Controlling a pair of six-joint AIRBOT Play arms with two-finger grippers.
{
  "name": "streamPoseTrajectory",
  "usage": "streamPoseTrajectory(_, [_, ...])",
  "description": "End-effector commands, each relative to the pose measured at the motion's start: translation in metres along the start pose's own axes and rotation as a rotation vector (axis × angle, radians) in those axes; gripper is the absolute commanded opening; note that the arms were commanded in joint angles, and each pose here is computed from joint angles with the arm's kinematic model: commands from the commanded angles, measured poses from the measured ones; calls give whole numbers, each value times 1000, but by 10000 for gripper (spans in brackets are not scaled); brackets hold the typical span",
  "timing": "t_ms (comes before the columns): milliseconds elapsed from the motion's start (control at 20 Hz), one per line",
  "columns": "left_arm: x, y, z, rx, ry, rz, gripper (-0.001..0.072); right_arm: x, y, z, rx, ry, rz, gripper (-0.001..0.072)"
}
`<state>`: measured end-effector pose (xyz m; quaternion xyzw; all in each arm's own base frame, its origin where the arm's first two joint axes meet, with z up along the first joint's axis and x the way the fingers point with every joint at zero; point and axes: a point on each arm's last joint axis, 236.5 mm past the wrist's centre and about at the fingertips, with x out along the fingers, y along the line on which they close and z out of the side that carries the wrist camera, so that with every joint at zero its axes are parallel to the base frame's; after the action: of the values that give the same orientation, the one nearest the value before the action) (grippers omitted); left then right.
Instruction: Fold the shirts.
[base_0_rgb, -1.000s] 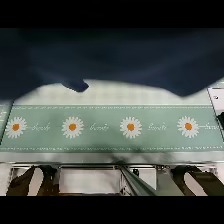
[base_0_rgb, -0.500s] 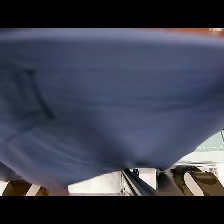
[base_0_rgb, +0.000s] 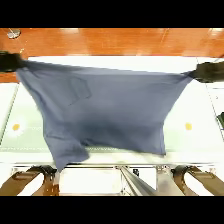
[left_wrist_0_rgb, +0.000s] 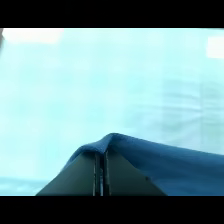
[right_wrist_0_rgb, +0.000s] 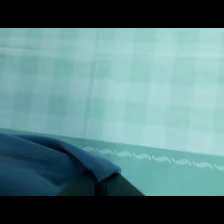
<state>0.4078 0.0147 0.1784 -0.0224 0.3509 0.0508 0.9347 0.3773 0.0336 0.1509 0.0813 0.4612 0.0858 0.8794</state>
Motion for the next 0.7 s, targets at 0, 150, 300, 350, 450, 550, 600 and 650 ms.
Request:
streamPoseTrajectory(0, [95,-16,-12,-116,53,-27,17,97,-29,23,53,32,-8,22])
streamPoseTrajectory(150, [156,-31,-16,-220,105,-52,17,160,-45,52,102,70,-5,22])
streamPoseTrajectory(300, [195,-48,-26,-301,171,-98,18,203,-47,68,154,97,38,21])
streamPoseTrajectory(350, [201,-55,-29,-330,191,-118,18,212,-45,68,162,116,55,22])
streamPoseTrajectory(450, [199,-55,-31,-337,211,-125,17,212,-39,60,159,159,80,22])
streamPoseTrajectory(550, [180,-42,-27,-218,240,-122,17,193,-40,47,98,221,88,22])
streamPoseTrajectory(600, [167,-31,-28,-168,270,-117,17,179,-42,38,92,268,95,22])
streamPoseTrajectory(650, [154,-22,-32,-115,312,-114,17,165,-42,26,84,322,104,22])
